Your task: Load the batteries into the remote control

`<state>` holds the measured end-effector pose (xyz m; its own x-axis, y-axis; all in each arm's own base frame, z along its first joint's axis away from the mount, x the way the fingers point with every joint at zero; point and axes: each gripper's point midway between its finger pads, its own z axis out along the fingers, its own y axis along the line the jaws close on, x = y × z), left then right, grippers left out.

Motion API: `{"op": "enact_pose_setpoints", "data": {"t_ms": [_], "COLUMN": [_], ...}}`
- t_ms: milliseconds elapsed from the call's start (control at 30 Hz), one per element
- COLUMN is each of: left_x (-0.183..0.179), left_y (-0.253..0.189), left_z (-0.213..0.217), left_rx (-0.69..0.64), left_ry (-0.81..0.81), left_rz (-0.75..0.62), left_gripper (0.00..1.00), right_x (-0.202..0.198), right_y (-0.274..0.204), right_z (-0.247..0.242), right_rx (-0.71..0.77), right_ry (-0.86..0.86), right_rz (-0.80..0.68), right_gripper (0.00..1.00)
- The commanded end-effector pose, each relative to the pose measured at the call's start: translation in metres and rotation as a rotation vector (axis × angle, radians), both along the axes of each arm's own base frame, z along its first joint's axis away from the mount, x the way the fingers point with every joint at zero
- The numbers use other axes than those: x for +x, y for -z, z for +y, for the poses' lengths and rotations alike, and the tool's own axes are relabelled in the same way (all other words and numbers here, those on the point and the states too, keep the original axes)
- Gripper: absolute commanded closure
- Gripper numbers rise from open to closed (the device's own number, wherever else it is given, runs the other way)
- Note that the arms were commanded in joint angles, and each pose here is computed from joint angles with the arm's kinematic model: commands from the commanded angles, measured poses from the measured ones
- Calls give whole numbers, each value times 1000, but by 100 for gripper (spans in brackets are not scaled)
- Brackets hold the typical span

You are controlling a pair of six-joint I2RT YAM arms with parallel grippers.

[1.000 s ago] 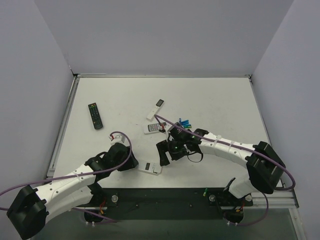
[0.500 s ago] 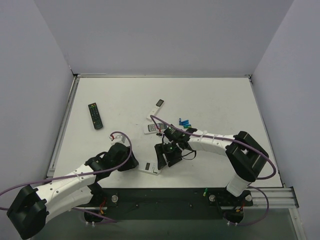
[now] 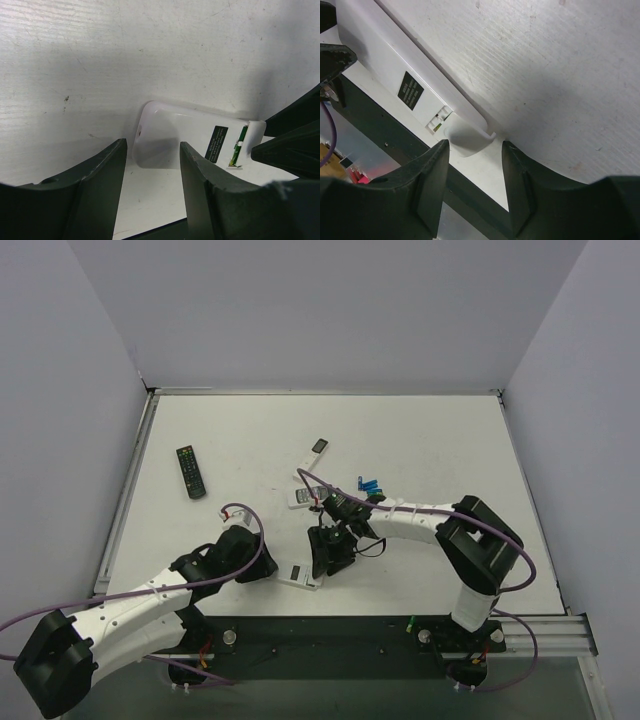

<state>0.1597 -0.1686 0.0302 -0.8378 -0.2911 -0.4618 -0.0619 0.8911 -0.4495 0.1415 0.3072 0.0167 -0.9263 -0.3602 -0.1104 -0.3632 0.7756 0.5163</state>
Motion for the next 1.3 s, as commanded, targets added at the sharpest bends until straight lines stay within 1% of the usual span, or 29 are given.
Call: {"op": "enact_pose_setpoints", "data": {"t_ms": [0, 133, 300, 367, 400, 700, 967, 1000, 1267], "left_x": [8, 7, 6, 5, 5, -1, -14, -20, -36], "left_y": [-16, -14, -15, -14, -15, -13, -15, -16, -18], "left_z": [-13, -14, -14, -14, -15, -19, -21, -24, -39], "left_rx": [-57, -65, -78, -79, -86, -122, -164, -180, -240], "left_ry": [9, 8, 5, 7, 10, 27, 55, 83, 196], "left_rz": [-39, -35, -34, -32, -35, -14, 8, 32, 83], "left_gripper": [44, 44, 47, 48, 48, 55, 56, 56, 56], "right_x": [3, 1, -2, -4, -4, -4, 5, 6, 18], "right_y": [-4, 1, 0, 0, 0, 4, 7, 7, 1], "right_z": [7, 7, 10, 11, 12, 13, 12, 11, 16], "right_rx": [10, -2, -14, -19, -18, -40, -45, -43, -23], "right_ry": [8, 3, -15, -23, -22, -37, -20, -16, -6], "right_rz": [16, 34, 28, 33, 33, 36, 34, 31, 2], "right_gripper": [59, 62, 70, 71, 73, 79, 81, 82, 83]}}
